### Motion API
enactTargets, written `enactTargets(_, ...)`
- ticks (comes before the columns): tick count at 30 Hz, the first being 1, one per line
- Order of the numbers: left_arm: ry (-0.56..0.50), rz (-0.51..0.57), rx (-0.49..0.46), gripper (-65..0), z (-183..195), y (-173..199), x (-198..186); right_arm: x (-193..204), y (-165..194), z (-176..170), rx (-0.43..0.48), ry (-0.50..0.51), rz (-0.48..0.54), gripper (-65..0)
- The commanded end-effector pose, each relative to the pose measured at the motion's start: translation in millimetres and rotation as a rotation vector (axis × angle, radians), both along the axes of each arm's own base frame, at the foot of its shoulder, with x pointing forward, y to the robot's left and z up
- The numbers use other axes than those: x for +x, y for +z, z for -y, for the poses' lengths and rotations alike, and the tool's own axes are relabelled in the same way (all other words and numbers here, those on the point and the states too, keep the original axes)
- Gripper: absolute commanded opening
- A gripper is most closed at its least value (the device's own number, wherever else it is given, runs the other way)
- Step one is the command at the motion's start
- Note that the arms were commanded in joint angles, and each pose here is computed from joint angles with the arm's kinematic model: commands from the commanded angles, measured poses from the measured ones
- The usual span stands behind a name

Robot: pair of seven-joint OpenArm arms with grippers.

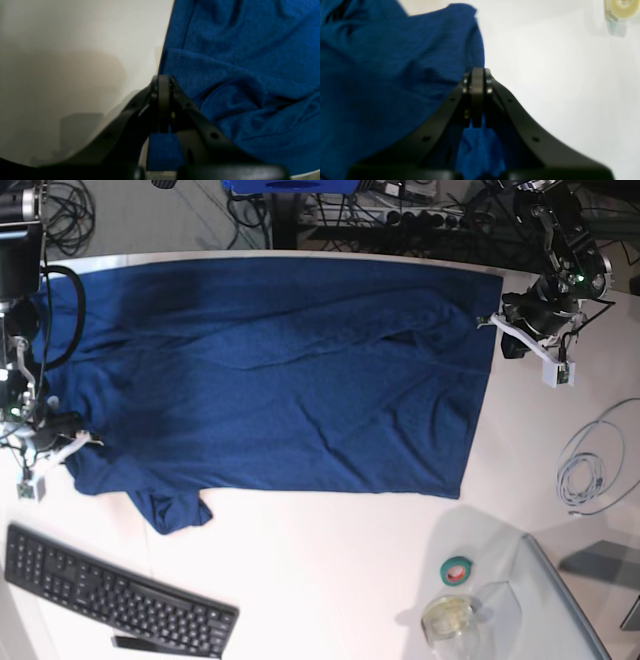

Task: Layout the t-shirt on the table in an organized manner, then fold the t-shirt properly
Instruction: 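Release the corner and move the right gripper down the shirt side, then grasp the shirt sleeve near the keyboard with the right gripper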

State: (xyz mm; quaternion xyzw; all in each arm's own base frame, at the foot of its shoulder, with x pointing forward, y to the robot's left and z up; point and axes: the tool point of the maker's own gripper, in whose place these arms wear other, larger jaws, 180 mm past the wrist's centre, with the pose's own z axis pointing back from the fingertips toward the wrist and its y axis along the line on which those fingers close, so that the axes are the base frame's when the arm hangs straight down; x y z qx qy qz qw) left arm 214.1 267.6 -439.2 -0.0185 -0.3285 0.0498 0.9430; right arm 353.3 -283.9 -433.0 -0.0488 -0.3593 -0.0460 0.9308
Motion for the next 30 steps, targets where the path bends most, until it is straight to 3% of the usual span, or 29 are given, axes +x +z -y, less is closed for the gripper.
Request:
enactTargets(1,0.002,0.038,0.015,-65.0,-7,10,7,15,25,6,-0.023,0.008,0.08,-65.0)
enactTargets(8,0.003,0.035,0.018,-65.0,-8,10,5,-8,43,-34,-0.009,0.098,0.136,-65.0)
enactTargets(14,0.004,0.035,0.02,-65.0,-9,10,5,-48,31,-67,0.042,0.139,0.034,-65.0)
enactTargets(23,0.01,0.002,0.009,-65.0,-13,0,-1,-95,-4,-84,0.093,0.136,-0.141,-64.5)
enactTargets(25,0.014,-0.012,0.0,-65.0,-13,-6,-3,-103,-9,-84,0.098,0.135,-0.204,-59.1)
enactTargets(27,0.014,-0.013,0.005,-65.0,-16,-5,-4,-99,-5,-87,0.102,0.14,-0.226,-48.6)
enactTargets(30,0.03,-0.016,0.009,-65.0,-23,-6,-7,-79,19,-86,0.087,0.149,-0.16,-38.6)
